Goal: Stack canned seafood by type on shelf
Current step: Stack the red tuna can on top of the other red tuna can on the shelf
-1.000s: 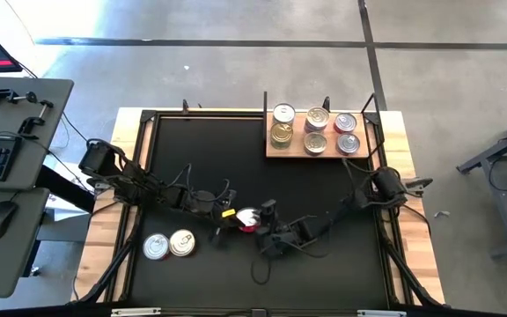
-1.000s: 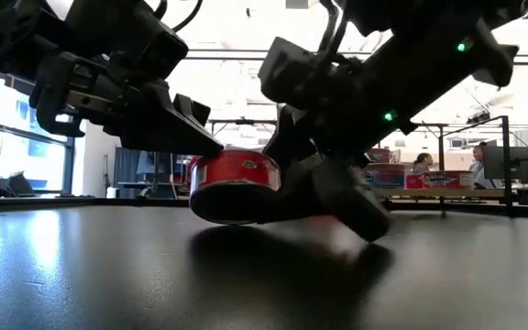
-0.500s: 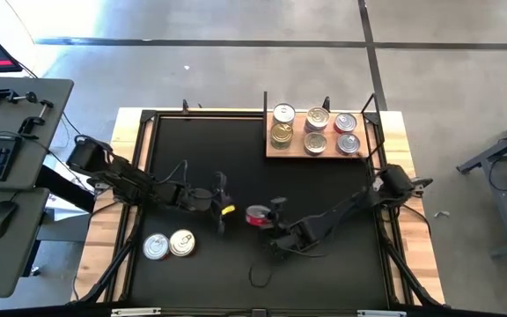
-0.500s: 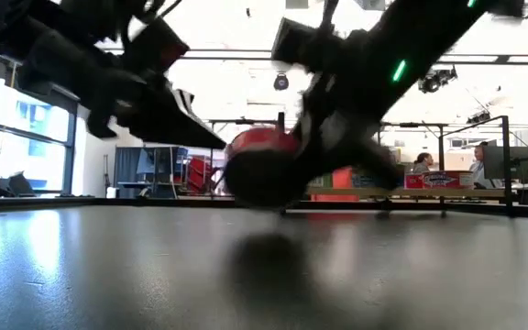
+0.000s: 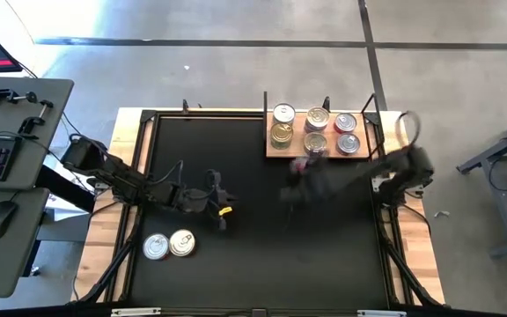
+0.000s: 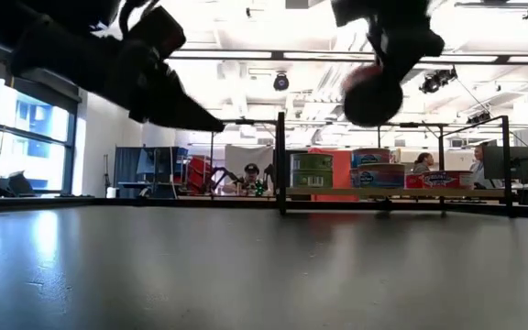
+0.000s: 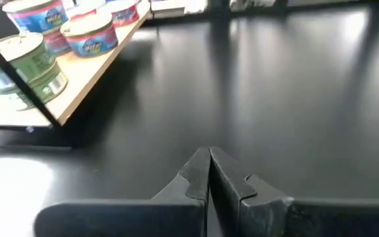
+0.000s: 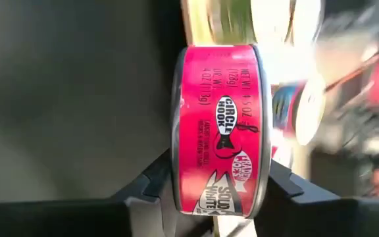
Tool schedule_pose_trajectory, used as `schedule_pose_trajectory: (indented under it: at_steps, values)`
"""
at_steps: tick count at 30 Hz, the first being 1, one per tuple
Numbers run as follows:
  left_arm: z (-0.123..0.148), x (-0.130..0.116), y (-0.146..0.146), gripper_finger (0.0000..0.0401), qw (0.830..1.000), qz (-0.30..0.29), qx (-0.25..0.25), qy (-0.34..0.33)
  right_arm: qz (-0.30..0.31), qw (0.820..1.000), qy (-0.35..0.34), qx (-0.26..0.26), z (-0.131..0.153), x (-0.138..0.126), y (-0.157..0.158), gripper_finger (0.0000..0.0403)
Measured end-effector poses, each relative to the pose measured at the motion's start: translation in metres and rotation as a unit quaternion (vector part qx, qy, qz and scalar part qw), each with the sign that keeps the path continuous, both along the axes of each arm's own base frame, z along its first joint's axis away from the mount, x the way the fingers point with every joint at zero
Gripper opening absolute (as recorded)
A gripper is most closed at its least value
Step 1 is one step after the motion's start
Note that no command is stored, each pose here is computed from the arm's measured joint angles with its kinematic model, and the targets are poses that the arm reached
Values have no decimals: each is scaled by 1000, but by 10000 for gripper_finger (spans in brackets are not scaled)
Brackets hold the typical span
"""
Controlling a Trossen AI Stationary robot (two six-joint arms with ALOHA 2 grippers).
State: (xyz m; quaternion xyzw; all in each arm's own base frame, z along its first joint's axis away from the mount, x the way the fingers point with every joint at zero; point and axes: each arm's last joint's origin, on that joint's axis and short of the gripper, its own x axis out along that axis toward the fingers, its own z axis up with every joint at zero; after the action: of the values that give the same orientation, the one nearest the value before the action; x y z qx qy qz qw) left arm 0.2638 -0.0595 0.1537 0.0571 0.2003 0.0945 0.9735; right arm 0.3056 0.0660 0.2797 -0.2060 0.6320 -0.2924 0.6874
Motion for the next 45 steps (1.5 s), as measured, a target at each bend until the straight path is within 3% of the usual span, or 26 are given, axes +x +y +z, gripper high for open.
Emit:
schedule_pose_trajectory:
  at_steps: [3, 7, 12, 18, 25, 43, 45]
  values:
    - [1, 0, -6, 1, 1000, -9, -6, -12, -41, 998, 28, 49, 5, -21, -47, 118]
    - [1, -2, -13, 1, 1000, -28, 3, -12, -135, 988, 40, 58, 5, -56, -104, 118]
    - [2, -2, -16, 1, 999, -35, 5, -15, -242, 969, 32, 35, -9, -84, -160, 118]
    - [3, -2, -16, 1, 999, -39, 13, -16, -272, 962, 17, 2, -41, -86, -201, 118]
    - [3, -2, -16, 1, 999, -38, 13, -16, -300, 949, 50, -79, -57, -91, -228, 118]
    - [3, -2, -16, 1, 999, -37, 9, -16, -296, 946, 110, -77, -87, -84, -249, 118]
    - [2, -2, -16, 1, 999, -37, 9, -16, -298, 945, 110, -75, -88, -84, -249, 135]
